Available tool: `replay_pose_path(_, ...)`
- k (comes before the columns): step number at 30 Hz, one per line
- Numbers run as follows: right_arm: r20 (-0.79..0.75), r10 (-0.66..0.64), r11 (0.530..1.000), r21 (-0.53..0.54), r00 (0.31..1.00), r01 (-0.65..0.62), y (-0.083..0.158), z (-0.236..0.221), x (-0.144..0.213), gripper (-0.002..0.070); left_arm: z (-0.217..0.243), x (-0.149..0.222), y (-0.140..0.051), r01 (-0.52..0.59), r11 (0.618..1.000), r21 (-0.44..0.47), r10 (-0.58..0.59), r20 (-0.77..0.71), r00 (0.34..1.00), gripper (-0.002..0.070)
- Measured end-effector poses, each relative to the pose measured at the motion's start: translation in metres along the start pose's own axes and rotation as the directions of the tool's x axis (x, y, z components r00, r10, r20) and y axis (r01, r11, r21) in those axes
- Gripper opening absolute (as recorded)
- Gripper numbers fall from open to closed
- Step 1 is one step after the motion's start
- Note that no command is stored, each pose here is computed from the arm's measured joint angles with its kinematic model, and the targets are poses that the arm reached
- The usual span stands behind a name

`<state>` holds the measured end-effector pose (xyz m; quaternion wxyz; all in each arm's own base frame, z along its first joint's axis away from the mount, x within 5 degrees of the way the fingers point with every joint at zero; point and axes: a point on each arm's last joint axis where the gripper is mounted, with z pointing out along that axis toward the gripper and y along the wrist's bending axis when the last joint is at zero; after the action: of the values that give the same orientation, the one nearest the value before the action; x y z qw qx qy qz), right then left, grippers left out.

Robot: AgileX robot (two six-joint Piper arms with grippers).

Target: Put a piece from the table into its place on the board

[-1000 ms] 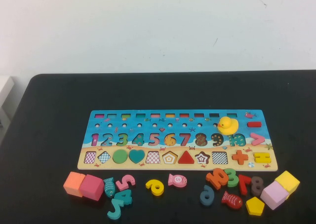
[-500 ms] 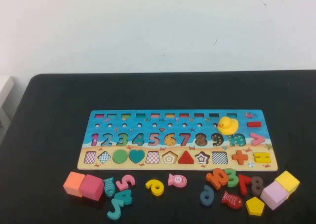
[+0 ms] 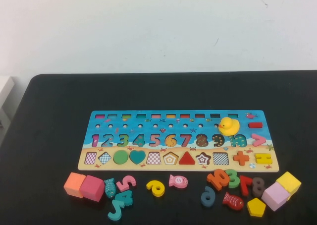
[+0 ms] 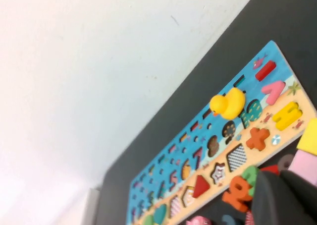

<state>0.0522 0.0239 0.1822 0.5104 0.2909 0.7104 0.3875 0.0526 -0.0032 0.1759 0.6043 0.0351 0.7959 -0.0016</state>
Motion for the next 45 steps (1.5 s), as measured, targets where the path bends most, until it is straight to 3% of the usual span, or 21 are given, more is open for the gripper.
replay_pose_path(4,-0.049,-0.101,0.995,-0.007,0.994,0.100,0.003,-0.001,0.003,0.0019,0.000,0.000,0.000,0.000,1.000,0.000,0.000,0.000,1.000,-0.0001)
replay_pose_path(9,-0.163,-0.325,0.946,-0.037,0.932,0.323,0.041,-0.010,-0.010,0.0019,0.000,0.000,0.000,0.000,1.000,0.000,0.000,0.000,1.000,-0.0001)
replay_pose_path(13,-0.330,-0.567,0.812,-0.069,0.755,0.580,0.078,-0.009,-0.031,0.0019,0.000,0.000,0.000,0.000,1.000,0.000,0.000,0.000,1.000,-0.0001)
replay_pose_path(17,-0.483,-0.731,0.621,-0.178,0.482,0.763,0.110,-0.002,-0.054,0.0019,0.000,0.000,0.000,-0.002,1.000,0.000,0.002,0.000,1.000,-0.0001)
replay_pose_path(19,-0.525,-0.766,0.549,-0.233,0.371,0.802,0.123,0.005,-0.066,0.0019,0.000,0.000,0.000,-0.001,1.000,0.001,0.001,0.000,1.000,-0.0001)
replay_pose_path(22,-0.551,-0.791,0.486,-0.302,0.266,0.820,0.136,0.019,-0.079,0.0019,0.000,0.000,0.000,-0.001,1.000,0.001,0.001,0.000,1.000,-0.0001)
replay_pose_path(25,-0.580,-0.793,0.463,-0.377,0.185,0.802,0.144,0.036,-0.084,0.0019,0.000,0.000,0.000,-0.001,1.000,0.001,0.001,0.000,1.000,-0.0001)
replay_pose_path(26,-0.609,-0.783,0.450,-0.417,0.125,0.790,0.145,0.048,-0.083,0.0019,0.000,0.000,0.000,-0.001,1.000,0.001,0.001,0.000,1.000,-0.0001)
replay_pose_path(32,-0.734,-0.674,0.418,-0.473,-0.083,0.776,0.134,0.093,-0.066,0.0019,0.000,0.000,0.000,-0.001,1.000,0.001,0.001,0.000,1.000,-0.0001)
replay_pose_path(36,-0.777,-0.589,0.364,-0.502,-0.223,0.785,0.130,0.123,-0.040,0.0019,0.000,0.000,0.000,-0.001,1.000,0.001,0.001,0.000,1.000,-0.0001)
replay_pose_path(42,-0.818,-0.510,0.313,-0.465,-0.267,0.828,0.124,0.167,0.002,0.0019,0.000,0.000,0.000,-0.001,1.000,0.001,0.001,0.000,1.000,-0.0001)
replay_pose_path(45,-0.836,-0.473,0.319,-0.456,-0.277,0.831,0.115,0.186,0.022,0.0019,0.000,0.000,0.000,-0.001,1.000,0.001,0.001,0.000,1.000,-0.0001)
